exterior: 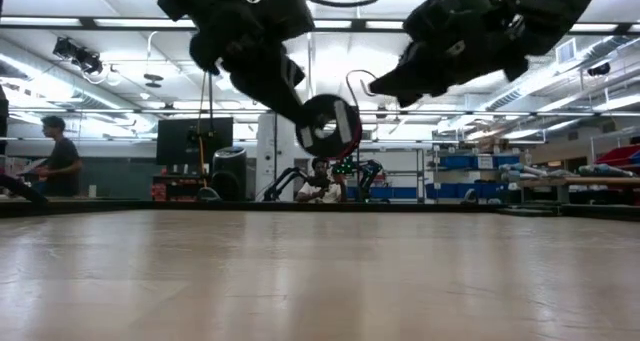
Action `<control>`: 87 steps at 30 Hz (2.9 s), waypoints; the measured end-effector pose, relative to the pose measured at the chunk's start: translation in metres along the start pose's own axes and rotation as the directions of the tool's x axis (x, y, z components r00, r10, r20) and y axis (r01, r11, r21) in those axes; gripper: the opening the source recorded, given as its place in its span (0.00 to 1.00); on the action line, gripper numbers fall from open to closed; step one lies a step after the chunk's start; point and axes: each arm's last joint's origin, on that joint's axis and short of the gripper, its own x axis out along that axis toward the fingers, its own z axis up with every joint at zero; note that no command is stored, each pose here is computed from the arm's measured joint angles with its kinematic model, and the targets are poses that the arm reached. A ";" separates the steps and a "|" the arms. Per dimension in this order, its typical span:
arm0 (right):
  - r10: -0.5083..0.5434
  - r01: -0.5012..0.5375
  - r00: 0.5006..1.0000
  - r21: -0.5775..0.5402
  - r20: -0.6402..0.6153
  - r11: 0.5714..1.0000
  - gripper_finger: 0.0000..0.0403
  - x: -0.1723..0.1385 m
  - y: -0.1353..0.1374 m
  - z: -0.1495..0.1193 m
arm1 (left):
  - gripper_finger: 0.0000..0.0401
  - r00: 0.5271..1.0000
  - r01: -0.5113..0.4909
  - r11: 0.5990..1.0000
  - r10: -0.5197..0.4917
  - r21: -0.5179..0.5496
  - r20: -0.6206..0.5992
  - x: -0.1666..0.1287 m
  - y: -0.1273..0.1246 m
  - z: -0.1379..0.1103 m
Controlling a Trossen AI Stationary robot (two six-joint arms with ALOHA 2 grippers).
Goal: Coil cords
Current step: Uncoil the red wire cable from the black spool
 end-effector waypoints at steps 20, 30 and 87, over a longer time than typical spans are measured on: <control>-0.172 0.188 0.978 0.152 -0.117 0.970 0.00 0.007 0.020 -0.052 | 0.00 0.962 -0.048 0.990 0.010 0.131 0.274 -0.017 0.004 0.027; -0.322 0.285 0.937 0.235 0.138 0.929 0.00 0.018 -0.007 -0.024 | 0.00 0.918 0.074 0.983 -0.133 0.169 0.373 -0.017 0.000 0.033; 0.074 0.105 0.915 0.411 -0.397 0.906 0.28 -0.014 0.034 -0.028 | 0.00 0.998 -0.050 0.990 0.045 0.130 0.042 -0.012 0.004 0.005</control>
